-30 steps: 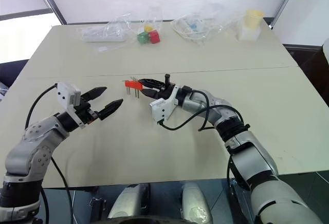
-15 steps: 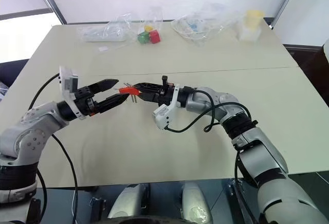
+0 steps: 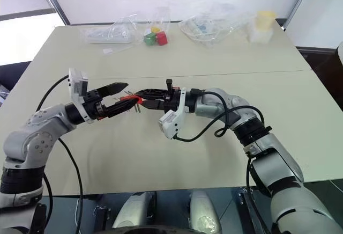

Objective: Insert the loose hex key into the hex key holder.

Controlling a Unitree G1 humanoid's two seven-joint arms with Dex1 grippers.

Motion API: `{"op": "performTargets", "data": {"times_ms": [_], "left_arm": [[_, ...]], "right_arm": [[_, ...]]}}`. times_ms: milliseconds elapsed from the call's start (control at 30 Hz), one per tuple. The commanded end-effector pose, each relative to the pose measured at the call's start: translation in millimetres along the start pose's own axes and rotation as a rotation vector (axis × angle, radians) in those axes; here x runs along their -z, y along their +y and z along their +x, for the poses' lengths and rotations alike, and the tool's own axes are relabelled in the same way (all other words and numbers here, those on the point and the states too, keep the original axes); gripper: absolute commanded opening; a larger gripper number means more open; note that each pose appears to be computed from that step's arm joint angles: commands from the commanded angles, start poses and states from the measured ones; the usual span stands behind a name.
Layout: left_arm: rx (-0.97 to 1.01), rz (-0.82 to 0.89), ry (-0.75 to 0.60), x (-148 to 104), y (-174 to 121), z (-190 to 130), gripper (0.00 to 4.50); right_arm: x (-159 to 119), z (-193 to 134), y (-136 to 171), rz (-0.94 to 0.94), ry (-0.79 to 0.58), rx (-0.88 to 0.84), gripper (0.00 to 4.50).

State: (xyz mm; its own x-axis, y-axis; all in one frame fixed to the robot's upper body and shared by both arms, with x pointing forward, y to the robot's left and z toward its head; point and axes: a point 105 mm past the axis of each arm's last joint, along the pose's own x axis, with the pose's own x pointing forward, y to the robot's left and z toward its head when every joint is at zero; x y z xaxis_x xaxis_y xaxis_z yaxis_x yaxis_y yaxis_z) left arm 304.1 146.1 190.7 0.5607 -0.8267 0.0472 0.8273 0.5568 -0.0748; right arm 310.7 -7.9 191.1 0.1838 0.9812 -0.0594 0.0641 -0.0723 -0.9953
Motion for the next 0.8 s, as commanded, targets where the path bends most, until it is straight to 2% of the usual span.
{"op": "performTargets", "data": {"times_ms": [33, 133, 300, 800], "left_arm": [[0.016, 0.019, -0.012, -5.7, -3.0, -0.8, 4.5], [0.035, 0.006, -0.001, -4.3, -6.4, -1.9, 3.62], [0.043, -0.002, 0.006, -3.7, -9.0, -3.6, 1.12], [0.049, 0.005, -0.009, -8.6, -10.1, 0.4, 1.12]], "right_arm": [[-3.1, -1.3, -15.8, -0.015, -0.013, 0.056, 1.02], [-3.1, -1.5, -15.9, -0.012, -0.013, 0.055, 1.02], [-1.1, -2.0, -21.0, 0.011, -0.009, 0.074, 1.02], [5.9, -3.5, -37.7, 0.039, -0.012, 0.093, 1.02]]}}
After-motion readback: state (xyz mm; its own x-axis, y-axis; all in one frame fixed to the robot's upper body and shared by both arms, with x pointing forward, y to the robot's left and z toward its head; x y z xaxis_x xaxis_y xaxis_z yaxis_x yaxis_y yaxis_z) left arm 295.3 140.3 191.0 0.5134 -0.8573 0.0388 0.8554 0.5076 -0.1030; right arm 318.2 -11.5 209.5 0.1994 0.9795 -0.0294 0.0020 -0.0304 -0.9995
